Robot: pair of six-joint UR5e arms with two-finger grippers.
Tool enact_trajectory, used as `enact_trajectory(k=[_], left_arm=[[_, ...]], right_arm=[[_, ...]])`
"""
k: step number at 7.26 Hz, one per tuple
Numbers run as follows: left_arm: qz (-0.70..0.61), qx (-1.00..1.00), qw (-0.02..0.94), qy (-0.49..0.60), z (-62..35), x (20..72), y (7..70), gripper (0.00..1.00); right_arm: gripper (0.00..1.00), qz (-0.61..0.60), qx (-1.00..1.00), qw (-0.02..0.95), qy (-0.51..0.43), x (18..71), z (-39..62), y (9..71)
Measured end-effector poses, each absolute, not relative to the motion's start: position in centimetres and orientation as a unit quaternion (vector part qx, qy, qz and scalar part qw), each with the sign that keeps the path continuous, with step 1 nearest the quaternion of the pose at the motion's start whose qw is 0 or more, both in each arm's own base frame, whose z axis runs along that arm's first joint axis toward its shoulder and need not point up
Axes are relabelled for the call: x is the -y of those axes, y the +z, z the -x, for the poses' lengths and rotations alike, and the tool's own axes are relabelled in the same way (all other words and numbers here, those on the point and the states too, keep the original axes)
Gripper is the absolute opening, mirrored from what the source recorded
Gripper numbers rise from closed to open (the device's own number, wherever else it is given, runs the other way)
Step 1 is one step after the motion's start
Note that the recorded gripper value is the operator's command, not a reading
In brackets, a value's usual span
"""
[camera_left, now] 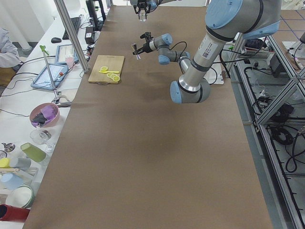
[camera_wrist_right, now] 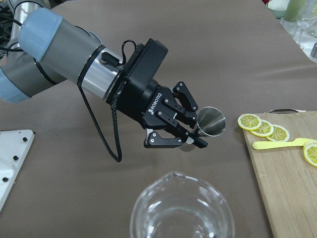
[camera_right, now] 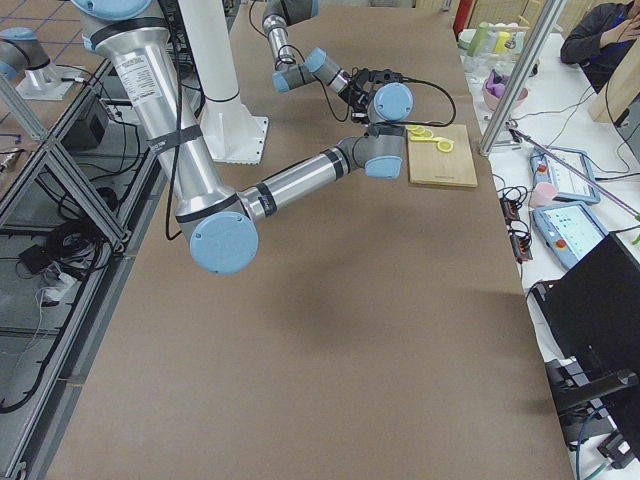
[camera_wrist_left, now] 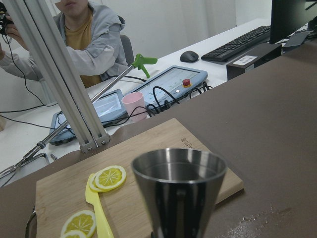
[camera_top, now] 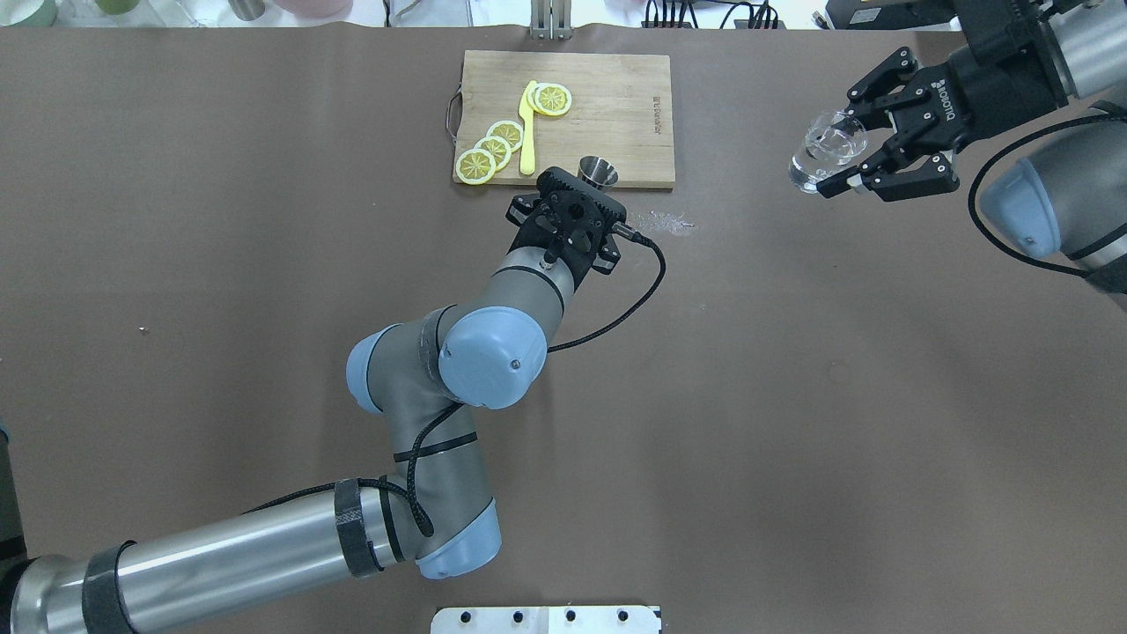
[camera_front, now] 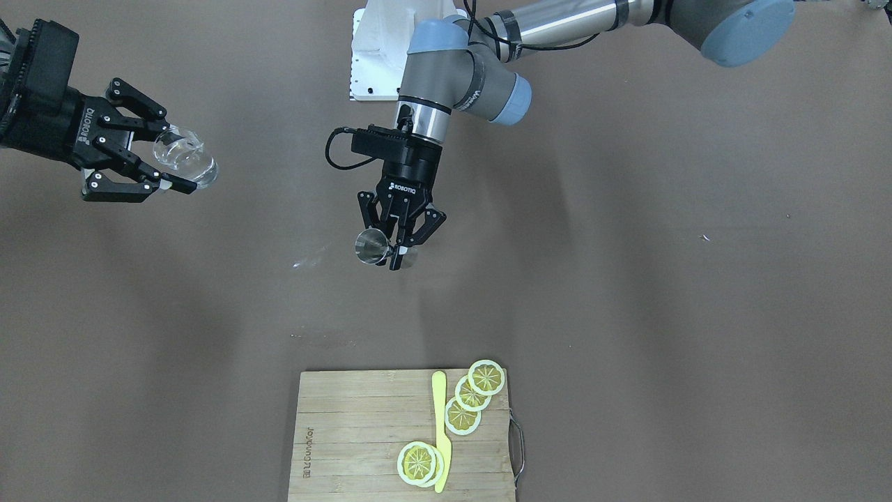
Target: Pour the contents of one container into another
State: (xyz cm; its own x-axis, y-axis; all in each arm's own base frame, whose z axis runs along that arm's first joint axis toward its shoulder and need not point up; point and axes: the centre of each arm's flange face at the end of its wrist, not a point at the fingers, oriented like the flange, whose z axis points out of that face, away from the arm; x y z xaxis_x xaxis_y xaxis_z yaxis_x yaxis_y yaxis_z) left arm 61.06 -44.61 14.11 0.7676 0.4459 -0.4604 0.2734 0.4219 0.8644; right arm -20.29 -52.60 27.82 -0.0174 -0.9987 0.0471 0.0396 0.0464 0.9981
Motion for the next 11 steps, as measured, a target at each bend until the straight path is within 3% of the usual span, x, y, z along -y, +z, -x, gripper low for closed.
enact_trajectory(k=[8,11], left_arm=[[-0.515,-0.313,0.794,0.077,-63.6,45.2,18.4,0.0],[-0.529,-0.351,0.769,0.071,-63.9,43.2,17.7,0.0]], right_arm=[[0.0,-0.465,0.473,0.529,-0.53,54.1,22.3,26.3],[0.0,-0.455,0.472,0.535,-0.533,55.0,25.3,27.0]])
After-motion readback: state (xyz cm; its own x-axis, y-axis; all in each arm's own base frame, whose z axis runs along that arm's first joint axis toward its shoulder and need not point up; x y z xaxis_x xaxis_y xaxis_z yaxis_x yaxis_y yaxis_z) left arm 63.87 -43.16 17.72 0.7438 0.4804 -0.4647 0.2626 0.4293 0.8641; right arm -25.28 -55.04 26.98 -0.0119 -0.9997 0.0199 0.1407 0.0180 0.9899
